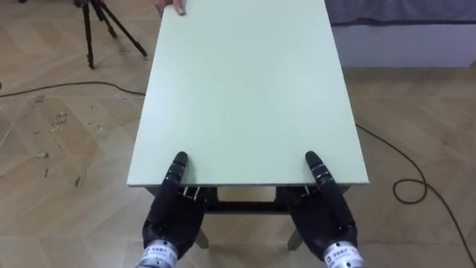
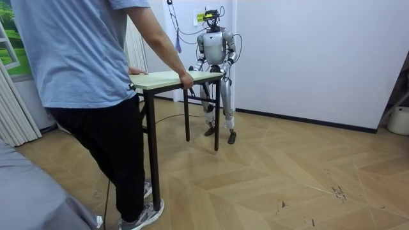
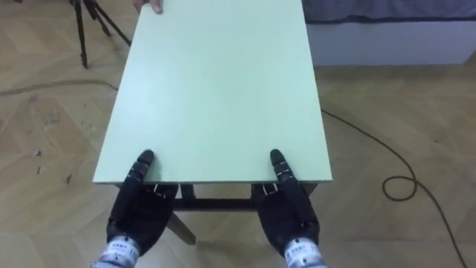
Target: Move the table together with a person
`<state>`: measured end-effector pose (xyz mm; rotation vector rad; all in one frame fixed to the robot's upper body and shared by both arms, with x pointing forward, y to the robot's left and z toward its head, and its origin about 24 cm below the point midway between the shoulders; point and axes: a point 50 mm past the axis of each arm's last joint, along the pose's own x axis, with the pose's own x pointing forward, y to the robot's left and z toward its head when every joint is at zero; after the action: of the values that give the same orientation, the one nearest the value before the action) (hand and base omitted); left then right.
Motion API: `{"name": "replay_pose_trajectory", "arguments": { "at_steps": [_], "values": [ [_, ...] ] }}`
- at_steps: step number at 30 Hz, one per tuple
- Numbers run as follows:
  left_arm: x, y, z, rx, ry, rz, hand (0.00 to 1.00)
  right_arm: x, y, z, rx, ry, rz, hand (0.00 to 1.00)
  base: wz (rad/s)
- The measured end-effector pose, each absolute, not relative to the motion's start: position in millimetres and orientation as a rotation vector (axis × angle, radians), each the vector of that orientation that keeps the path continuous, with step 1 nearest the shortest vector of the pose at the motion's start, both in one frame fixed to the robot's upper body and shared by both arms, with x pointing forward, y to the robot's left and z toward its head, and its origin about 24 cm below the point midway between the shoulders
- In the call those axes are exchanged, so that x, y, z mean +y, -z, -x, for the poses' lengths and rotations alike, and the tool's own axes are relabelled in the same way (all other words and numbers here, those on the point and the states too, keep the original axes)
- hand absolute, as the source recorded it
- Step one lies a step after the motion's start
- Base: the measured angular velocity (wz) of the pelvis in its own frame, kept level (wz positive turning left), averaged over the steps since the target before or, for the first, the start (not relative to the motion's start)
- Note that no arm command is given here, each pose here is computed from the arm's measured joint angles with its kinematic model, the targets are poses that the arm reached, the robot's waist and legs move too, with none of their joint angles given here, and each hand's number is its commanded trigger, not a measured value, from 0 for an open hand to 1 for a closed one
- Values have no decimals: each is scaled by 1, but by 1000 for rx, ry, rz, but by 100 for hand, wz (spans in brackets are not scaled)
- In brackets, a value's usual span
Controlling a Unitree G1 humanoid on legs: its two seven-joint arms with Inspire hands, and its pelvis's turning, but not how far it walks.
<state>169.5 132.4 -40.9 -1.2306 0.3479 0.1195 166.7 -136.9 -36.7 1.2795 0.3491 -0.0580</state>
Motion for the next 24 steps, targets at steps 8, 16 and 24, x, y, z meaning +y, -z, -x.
{"name": "replay_pose_trajectory", "arguments": {
  "at_steps": [8, 16, 24],
  "values": [
    [130, 44, -156, 361, -140, 1259, 100, -140, 38, -163, 358, 50, -1260, 100, -23],
    [129, 31, -177, 291, -50, 1244, 100, -143, 27, -179, 266, 10, -1267, 100, 4],
    [128, 46, -168, 348, -103, 1249, 100, -145, 41, -167, 318, 32, -1264, 100, 2]
  ]
}}
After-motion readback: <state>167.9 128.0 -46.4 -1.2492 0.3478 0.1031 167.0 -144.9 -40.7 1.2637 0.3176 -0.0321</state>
